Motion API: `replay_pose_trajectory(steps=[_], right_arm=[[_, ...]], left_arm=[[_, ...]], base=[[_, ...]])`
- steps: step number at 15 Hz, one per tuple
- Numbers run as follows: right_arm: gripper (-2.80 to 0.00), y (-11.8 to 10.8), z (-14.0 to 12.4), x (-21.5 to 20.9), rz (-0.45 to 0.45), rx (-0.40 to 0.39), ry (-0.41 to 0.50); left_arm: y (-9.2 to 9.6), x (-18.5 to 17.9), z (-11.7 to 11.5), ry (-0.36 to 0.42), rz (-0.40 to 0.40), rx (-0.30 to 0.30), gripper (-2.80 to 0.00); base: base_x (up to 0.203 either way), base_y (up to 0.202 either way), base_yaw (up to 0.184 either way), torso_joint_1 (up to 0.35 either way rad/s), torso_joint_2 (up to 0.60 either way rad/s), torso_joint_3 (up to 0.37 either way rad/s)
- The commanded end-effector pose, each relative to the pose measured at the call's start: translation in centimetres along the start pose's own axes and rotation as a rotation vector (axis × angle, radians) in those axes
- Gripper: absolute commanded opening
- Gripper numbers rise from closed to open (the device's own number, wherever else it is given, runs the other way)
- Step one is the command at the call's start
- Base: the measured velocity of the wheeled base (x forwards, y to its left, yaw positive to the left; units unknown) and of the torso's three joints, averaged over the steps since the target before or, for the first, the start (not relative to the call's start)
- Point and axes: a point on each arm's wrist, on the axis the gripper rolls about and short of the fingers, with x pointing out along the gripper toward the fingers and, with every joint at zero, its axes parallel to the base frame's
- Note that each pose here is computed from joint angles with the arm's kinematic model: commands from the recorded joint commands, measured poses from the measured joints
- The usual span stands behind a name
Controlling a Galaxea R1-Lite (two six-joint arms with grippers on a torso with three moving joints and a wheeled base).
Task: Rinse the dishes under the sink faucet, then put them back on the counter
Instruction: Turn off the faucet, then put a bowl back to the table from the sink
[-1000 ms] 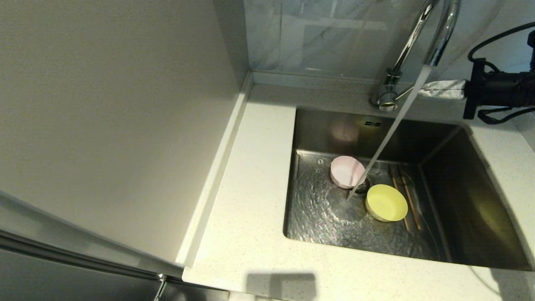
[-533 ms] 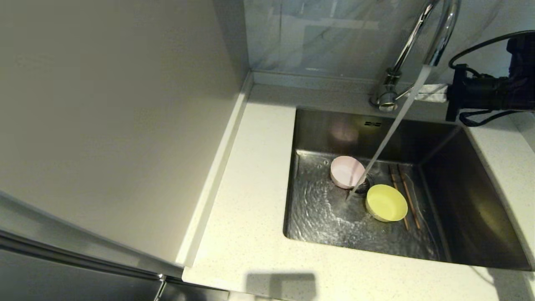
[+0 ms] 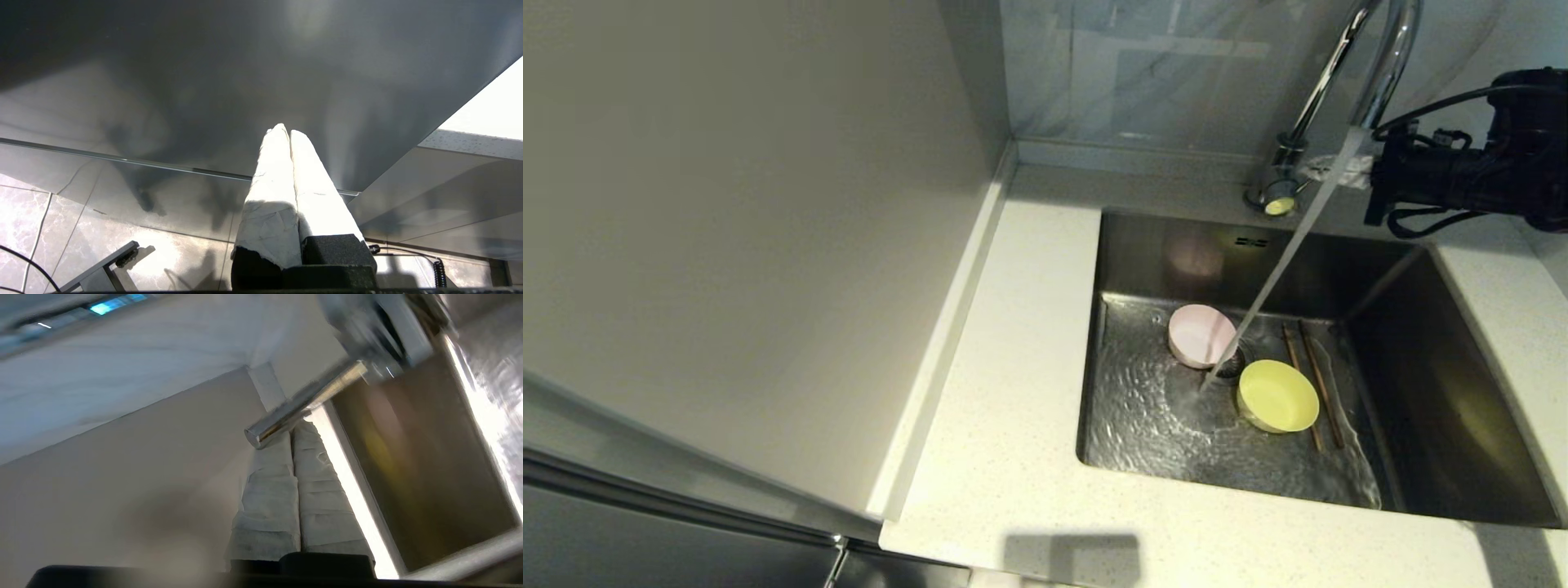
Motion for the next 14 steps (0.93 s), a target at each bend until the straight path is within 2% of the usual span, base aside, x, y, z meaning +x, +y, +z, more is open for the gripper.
replay_pose_trajectory(steps=[1, 3, 4, 11, 14], right_arm=[[-2.8, 0.6, 0.4, 0.1, 0.072, -0.029, -0.007], [-2.8, 1.8, 0.5, -0.1, 0.159, -0.047, -0.003], [-2.8, 1.9, 0.5, -0.1, 0.173, -0.049, 0.004], [-2.8, 3.4, 0.4, -2.0, 0.187, -0.06, -0.002], [-2.8, 3.8, 0.6, -3.0, 0.186, -0.022, 0.035]], left_arm=[[0.0, 0.0, 0.0, -0.003, 0.001, 0.0, -2.8], [0.0, 0.0, 0.0, -0.003, 0.001, 0.0, -2.8], [0.0, 0.0, 0.0, -0.003, 0.001, 0.0, -2.8], [0.0, 0.0, 0.0, -0.003, 0.001, 0.0, -2.8], [0.0, 0.0, 0.0, -0.003, 0.001, 0.0, -2.8]], base=[[0.0, 0.0, 0.0, 0.0, 0.0, 0.0], [0.0, 0.0, 0.0, 0.0, 0.0, 0.0], [0.0, 0.0, 0.0, 0.0, 0.0, 0.0], [0.0, 0.0, 0.0, 0.0, 0.0, 0.0], [0.0, 0.0, 0.0, 0.0, 0.0, 0.0]])
